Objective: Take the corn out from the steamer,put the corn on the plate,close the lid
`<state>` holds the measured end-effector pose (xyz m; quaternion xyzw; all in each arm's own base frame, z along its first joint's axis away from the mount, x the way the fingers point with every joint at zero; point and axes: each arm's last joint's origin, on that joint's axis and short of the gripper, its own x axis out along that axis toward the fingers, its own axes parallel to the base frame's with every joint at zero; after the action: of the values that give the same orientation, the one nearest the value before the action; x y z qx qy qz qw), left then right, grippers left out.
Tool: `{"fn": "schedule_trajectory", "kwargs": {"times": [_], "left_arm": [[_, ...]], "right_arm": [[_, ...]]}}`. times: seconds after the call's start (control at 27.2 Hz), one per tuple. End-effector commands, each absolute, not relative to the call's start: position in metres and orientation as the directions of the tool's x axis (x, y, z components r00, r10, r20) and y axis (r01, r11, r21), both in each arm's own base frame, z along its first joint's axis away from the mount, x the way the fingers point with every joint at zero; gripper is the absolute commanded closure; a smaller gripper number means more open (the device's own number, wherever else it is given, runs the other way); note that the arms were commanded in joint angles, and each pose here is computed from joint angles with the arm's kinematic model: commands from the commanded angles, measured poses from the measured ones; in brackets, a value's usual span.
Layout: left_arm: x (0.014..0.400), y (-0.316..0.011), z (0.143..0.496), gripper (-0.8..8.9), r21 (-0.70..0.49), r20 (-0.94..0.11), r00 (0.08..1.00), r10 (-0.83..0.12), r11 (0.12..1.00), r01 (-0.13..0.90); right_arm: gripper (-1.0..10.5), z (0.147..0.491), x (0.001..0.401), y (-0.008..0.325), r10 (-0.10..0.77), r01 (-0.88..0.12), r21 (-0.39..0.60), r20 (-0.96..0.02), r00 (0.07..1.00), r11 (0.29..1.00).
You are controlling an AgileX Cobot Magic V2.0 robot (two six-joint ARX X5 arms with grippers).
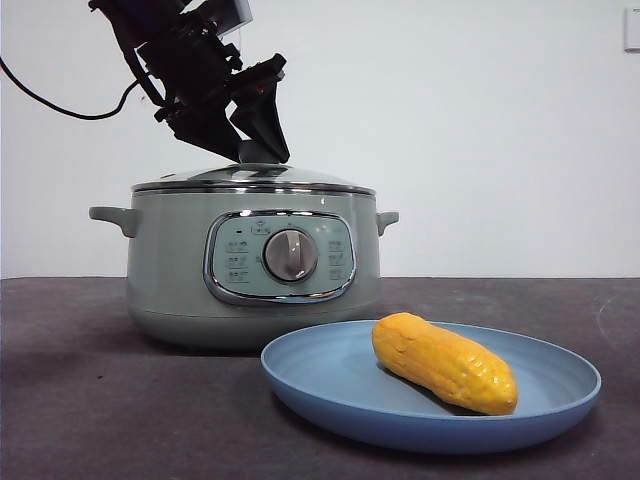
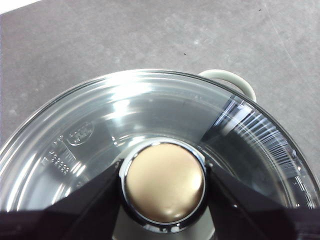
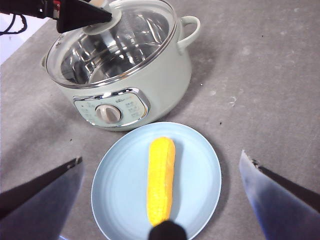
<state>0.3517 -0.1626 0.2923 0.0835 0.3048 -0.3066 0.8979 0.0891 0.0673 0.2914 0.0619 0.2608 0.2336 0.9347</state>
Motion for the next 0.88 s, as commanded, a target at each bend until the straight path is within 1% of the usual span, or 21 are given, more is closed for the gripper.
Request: {"fn": "schedule_trajectory", "kwargs": {"times": [0.04, 0.37, 0.59, 0.74, 0.85, 0.88], "left_arm": [[0.350, -0.160, 0.293, 3.17, -0.051, -0.611, 0.616, -0.498, 0.801, 0.596], [0.346, -0.157, 0.301, 3.10, -0.047, -0.595, 0.628, -0.501, 0.802, 0.596], [0.331, -0.151, 0.325, 3.10, -0.039, -0.553, 0.654, -0.516, 0.800, 0.598], [0.309, -0.141, 0.351, 3.10, -0.032, -0.523, 0.671, -0.526, 0.798, 0.601], [0.281, -0.129, 0.370, 3.10, -0.038, -0.538, 0.660, -0.525, 0.797, 0.603], [0.269, -0.124, 0.377, 3.10, -0.043, -0.553, 0.650, -0.521, 0.797, 0.602]], "right_arm": [[3.8, 0.289, 0.089, 0.068, 0.469, -0.408, 0.232, -0.464, 0.751, 0.883], [3.8, 0.286, 0.088, 0.067, 0.459, -0.402, 0.224, -0.493, 0.739, 0.888], [3.8, 0.286, 0.088, 0.067, 0.460, -0.406, 0.218, -0.493, 0.739, 0.887], [3.8, 0.286, 0.088, 0.067, 0.461, -0.412, 0.211, -0.493, 0.738, 0.886], [3.8, 0.286, 0.088, 0.067, 0.468, -0.427, 0.202, -0.494, 0.733, 0.881], [3.8, 0.286, 0.087, 0.067, 0.487, -0.450, 0.202, -0.495, 0.720, 0.870]]}}
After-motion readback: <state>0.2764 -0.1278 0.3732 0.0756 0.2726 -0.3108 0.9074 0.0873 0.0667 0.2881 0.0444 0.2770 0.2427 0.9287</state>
